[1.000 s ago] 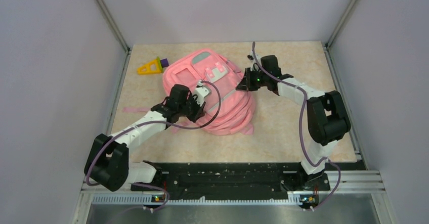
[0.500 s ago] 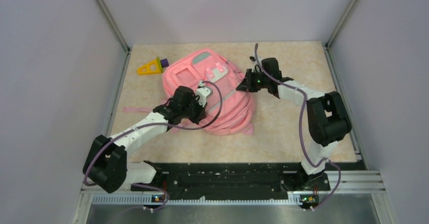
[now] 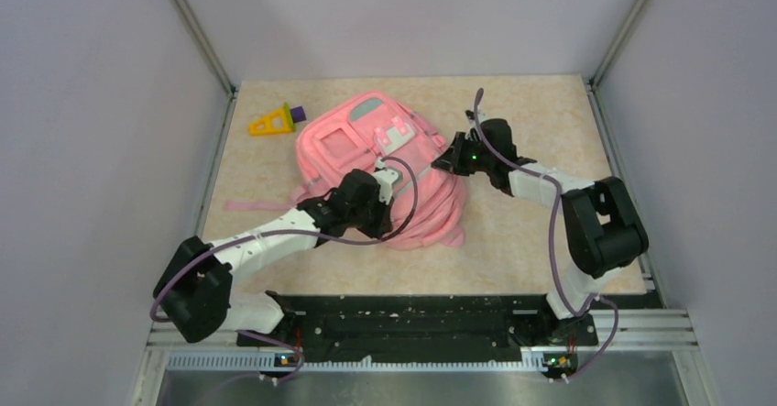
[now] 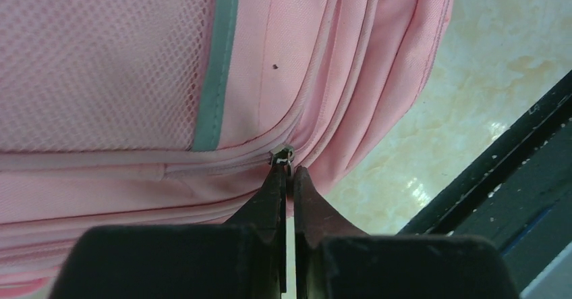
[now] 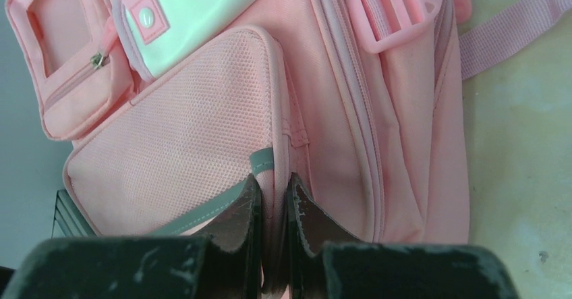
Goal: Pack the student bag
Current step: Zip the student bag at the center of the board.
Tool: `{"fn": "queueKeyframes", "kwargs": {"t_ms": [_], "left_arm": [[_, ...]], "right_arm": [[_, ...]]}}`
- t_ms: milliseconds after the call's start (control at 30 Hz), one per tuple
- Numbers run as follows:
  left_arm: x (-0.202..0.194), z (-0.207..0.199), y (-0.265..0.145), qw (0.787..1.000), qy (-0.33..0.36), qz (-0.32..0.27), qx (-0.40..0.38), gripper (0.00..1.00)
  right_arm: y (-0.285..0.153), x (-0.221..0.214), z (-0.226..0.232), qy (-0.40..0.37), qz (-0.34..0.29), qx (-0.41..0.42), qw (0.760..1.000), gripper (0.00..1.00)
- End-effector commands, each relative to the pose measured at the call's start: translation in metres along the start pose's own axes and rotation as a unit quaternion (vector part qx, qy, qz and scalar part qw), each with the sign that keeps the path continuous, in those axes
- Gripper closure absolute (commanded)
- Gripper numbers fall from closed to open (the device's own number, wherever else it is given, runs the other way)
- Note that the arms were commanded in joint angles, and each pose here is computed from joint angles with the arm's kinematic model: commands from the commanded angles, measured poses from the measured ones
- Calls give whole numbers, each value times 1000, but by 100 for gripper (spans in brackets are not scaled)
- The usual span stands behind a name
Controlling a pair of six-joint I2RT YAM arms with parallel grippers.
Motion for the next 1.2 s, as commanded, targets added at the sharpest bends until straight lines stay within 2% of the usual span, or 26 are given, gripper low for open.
{"fn": "queueKeyframes", "kwargs": {"t_ms": [0,200,333,367,400,500,567,633,900,1167], "left_arm": [[7,-47,13,996,-53,3,-77,100],[30,-76,37,981,-129,-65,-131,100],[33,-71,42,982,-149,-73,-95,100],[32,-68,40,982,-149,-78,-80,95],[33,-64,35,983,-149,-87,-66,86],[32,-51,18,982,-152,-110,-14,53],[32,-44,6,979,-157,-126,14,42],[31,-38,-5,976,-161,-141,34,36],[35,-3,-28,955,-222,-181,71,32],[50,7,-16,940,-264,-212,39,32]], "right_arm": [[-7,19,-4,9,-81,-58,995,100],[-9,9,2,7,-93,-68,993,100],[-16,9,2,-6,-88,-79,993,100],[-19,10,3,-14,-85,-86,993,96],[-23,12,3,-21,-85,-94,992,88],[-39,18,5,-50,-84,-115,989,56],[-53,21,7,-66,-86,-131,985,41],[-67,20,10,-78,-85,-138,984,35],[-107,-15,40,-103,-63,-120,985,33],[-105,-72,100,-118,-28,-84,989,40]]}}
Point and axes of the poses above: each gripper's point midway between its finger pads, its own y axis out along the fingers, its own z axis along the line the jaws close on, x = y × z, the point moved 7 cm from there along -y, back along the fingers, and after that the axes turned 7 degrees about -y, right-handed, at the moved point
